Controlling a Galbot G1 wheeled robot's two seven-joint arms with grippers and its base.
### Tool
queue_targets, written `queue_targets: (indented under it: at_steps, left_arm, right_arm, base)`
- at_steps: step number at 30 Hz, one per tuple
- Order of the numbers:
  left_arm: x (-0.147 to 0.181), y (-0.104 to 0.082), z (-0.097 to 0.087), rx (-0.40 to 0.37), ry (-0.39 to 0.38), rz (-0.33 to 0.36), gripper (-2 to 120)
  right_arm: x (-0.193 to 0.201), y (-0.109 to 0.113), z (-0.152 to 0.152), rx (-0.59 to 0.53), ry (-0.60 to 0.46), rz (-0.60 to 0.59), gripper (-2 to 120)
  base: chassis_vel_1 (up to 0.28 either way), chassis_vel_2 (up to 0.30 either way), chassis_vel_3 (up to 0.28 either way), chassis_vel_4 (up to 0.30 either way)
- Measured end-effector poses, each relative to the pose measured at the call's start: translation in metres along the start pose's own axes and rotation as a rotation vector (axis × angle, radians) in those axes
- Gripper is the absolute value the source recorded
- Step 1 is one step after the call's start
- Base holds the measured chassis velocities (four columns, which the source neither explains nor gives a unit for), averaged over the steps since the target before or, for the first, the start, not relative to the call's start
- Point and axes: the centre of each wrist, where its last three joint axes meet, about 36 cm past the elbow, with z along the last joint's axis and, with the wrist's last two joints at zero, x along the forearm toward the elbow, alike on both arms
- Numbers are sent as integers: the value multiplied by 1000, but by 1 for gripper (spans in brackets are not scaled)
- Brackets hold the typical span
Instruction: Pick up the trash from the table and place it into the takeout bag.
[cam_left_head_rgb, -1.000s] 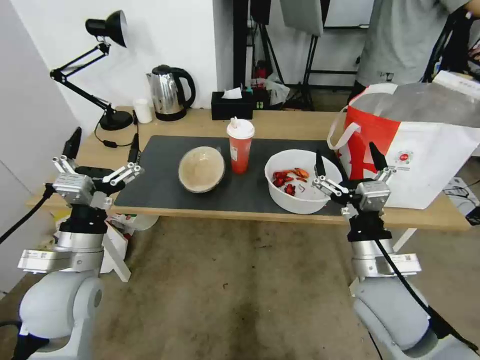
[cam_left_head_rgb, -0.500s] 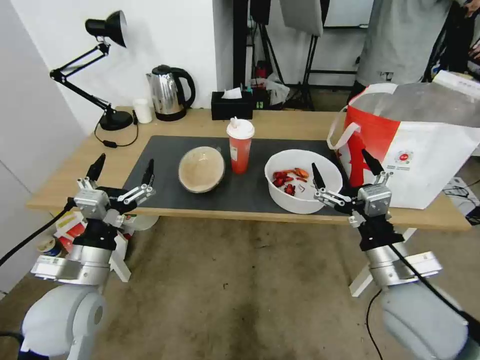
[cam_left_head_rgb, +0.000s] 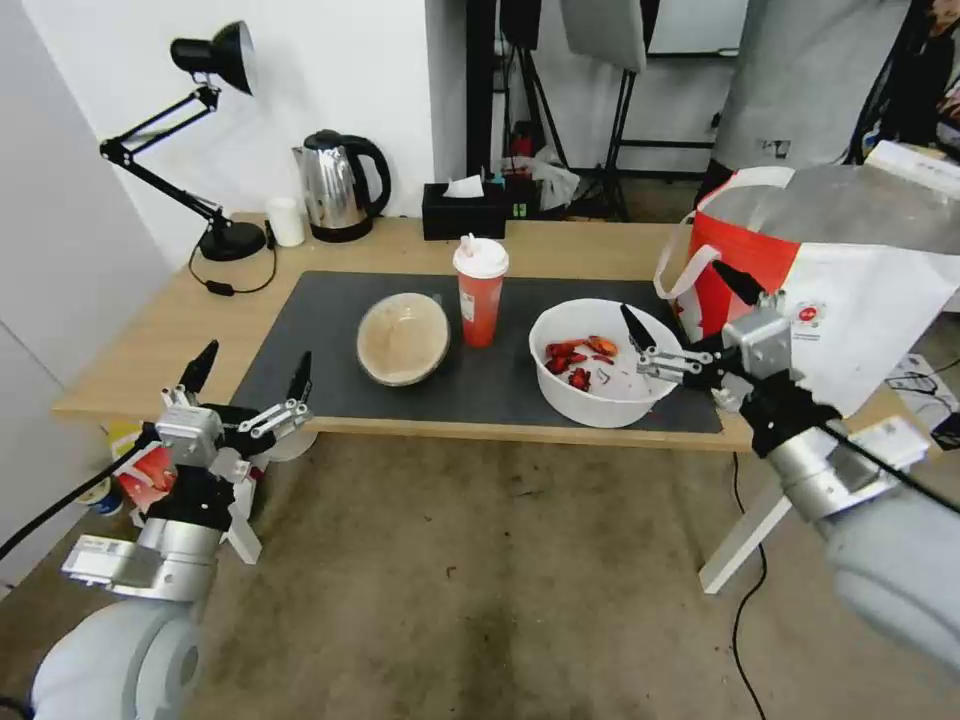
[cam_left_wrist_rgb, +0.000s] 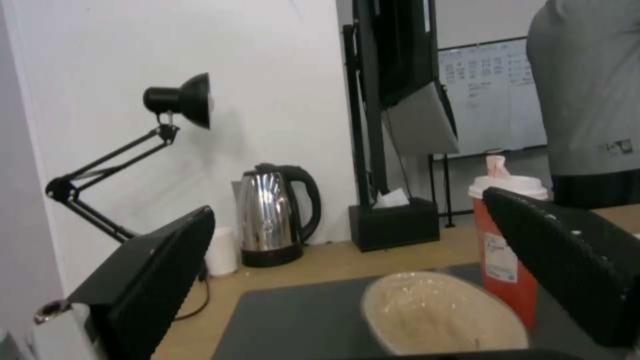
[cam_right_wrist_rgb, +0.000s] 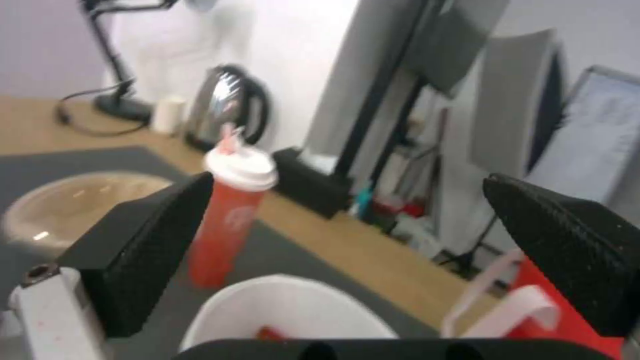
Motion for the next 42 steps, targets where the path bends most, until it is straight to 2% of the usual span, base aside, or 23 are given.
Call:
queue_targets:
  at_steps: [13, 16, 17, 20, 26, 28, 33, 42]
  left_arm:
    - [9, -6, 5, 16, 40, 12, 100]
    - [12, -6, 14, 16, 74, 31, 100]
    - [12, -6, 14, 16, 74, 31, 100]
    - [12, -12, 21, 11, 85, 46, 100]
    - [8, -27, 26, 26, 84, 65, 100]
    - [9, -35, 31, 34, 86, 72, 100]
    - [9, -42, 37, 48, 86, 78, 100]
    - [8, -54, 39, 61, 84, 98, 100]
  right_arm:
    - [-10, -15, -18, 29, 126, -128, 100]
    - [-14, -27, -23, 55, 257, -207, 100]
    - [-14, -27, -23, 55, 257, -207, 100]
    - [-17, -38, -21, 95, 338, -287, 100]
    - [-21, -54, -18, 164, 417, -338, 100]
    - [-26, -66, -20, 196, 455, -372, 100]
    - [-36, -76, -22, 236, 470, -397, 100]
    - [-42, -79, -14, 256, 511, -440, 100]
  base:
    - [0, 0, 0, 0]
    - [0, 0, 0, 0]
    - [0, 0, 0, 0]
    - [0, 0, 0, 0]
    - [0, 0, 0, 0]
    - [0, 0, 0, 0]
    - [0, 0, 0, 0]
    - [0, 0, 0, 0]
